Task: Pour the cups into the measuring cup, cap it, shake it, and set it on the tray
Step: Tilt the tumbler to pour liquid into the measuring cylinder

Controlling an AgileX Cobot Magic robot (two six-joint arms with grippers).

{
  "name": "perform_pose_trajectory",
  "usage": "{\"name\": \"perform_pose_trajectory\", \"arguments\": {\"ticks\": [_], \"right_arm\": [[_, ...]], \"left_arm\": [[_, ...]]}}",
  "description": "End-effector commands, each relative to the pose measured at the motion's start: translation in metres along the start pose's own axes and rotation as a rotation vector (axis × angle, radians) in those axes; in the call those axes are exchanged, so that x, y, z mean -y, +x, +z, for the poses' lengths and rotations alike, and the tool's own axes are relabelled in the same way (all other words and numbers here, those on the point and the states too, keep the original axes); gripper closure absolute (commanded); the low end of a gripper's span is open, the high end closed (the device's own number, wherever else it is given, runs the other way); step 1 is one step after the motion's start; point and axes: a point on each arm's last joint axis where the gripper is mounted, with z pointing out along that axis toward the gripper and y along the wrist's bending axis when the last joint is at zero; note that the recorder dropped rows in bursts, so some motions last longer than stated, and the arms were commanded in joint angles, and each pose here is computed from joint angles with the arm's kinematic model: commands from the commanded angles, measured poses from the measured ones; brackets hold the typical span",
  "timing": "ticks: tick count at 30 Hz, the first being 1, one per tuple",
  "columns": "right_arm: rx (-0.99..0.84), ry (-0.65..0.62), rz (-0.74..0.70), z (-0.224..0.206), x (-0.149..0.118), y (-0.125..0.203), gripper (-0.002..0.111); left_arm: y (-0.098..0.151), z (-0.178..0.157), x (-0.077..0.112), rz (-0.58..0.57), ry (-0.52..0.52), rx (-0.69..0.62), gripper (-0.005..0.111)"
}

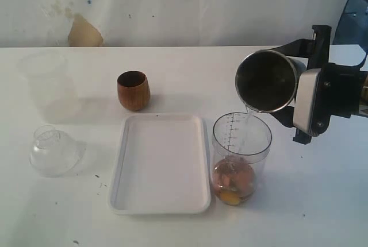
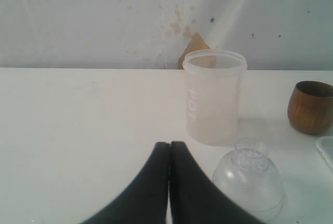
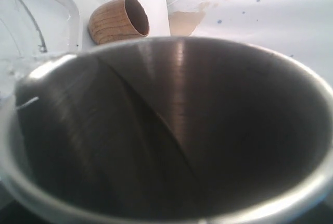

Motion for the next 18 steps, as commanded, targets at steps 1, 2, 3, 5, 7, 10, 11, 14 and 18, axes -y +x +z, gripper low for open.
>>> {"name": "perform_pose_trajectory", "arguments": {"ticks": [1,2,3,5,7,10,11,14,18], "right_arm": [[0.026,0.049,-0.015,-0.0021,0.0092,-0.0040,0.108],[0.028,0.050,-0.014,-0.0021,0.0093,-0.0042,0.108],[0.028,0.050,-0.014,-0.0021,0.0093,-0.0042,0.108],[0.028,0.050,-0.014,-0.0021,0.0093,-0.0042,0.108],[0.028,0.050,-0.014,-0.0021,0.0093,-0.0042,0.108],[0.032,0.052,-0.016,-0.0022,0.0095,-0.0046,0.108],[0.034,0.052,-0.018,-0.0022,0.0095,-0.0047,0.108],[0.034,0.053,-0.035,-0.0022,0.0095,-0.0047,0.108],[0.033,0.053,-0.045,-0.0022,0.0095,-0.0047,0.108]], "left_arm": [[0.0010,0.0001,0.0001,-0.004,0.001,0.009,0.106],[0.0010,0.0001,0.0001,-0.004,0.001,0.009,0.106],[0.0010,0.0001,0.0001,-0.004,0.001,0.009,0.106],[0.0010,0.0001,0.0001,-0.004,0.001,0.009,0.106],[0.0010,0.0001,0.0001,-0.004,0.001,0.009,0.106],[0.0010,0.0001,0.0001,-0.004,0.001,0.009,0.106],[0.0010,0.0001,0.0001,-0.004,0.001,0.009,0.106],[0.0010,0.0001,0.0001,-0.004,0.001,0.009,0.106],[0.0010,0.0001,0.0001,-0.004,0.001,0.009,0.106]]}}
